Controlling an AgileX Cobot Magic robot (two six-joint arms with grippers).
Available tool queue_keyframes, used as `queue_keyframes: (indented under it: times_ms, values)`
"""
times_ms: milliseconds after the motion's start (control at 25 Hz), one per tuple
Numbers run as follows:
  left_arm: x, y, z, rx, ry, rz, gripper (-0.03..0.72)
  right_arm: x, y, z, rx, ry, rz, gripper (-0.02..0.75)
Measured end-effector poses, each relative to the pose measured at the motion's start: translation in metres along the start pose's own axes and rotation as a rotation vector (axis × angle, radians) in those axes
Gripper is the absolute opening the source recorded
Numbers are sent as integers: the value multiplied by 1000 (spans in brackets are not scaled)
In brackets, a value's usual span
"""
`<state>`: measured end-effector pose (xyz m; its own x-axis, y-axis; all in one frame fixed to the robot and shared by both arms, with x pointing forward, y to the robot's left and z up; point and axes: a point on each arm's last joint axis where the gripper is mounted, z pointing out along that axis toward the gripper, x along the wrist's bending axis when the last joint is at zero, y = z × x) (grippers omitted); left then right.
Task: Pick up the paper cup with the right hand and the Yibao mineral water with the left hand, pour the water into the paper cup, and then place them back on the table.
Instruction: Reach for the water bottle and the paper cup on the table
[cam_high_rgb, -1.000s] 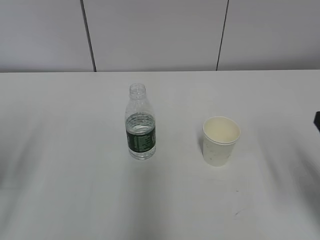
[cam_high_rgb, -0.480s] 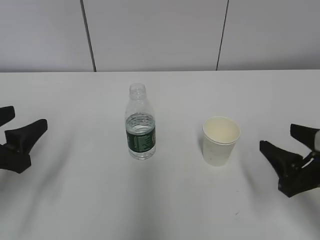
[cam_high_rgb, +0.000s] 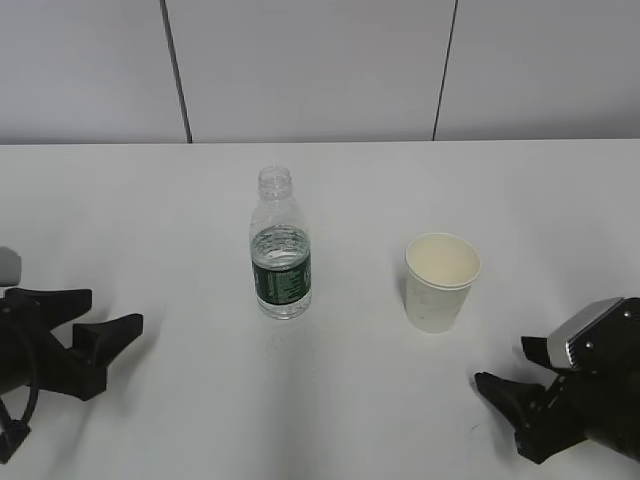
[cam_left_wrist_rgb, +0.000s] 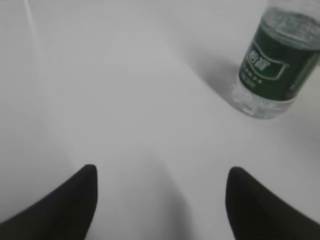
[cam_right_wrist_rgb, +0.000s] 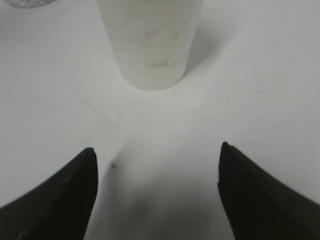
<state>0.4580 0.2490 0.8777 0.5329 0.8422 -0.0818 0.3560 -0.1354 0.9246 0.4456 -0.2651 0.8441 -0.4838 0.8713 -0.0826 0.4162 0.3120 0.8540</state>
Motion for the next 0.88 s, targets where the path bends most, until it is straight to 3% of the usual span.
queue_keyframes:
  times_ms: [280, 400, 560, 760, 880]
  values:
    - [3, -8, 27, 29, -143, 57, 512, -1, -4, 19, -2, 67, -9, 598]
    - [5, -4, 33, 10, -156, 77, 563, -3, -1, 23, -17, 67, 10, 653]
    - [6, 1, 39, -11, -165, 95, 604, -5, 3, 28, -40, 77, 4, 670]
    - [-12, 12, 56, -46, -232, 139, 610, -12, 13, 39, -85, 74, -1, 670]
    - [-24, 22, 68, -78, -246, 116, 610, -17, 18, 45, -111, 75, 13, 670]
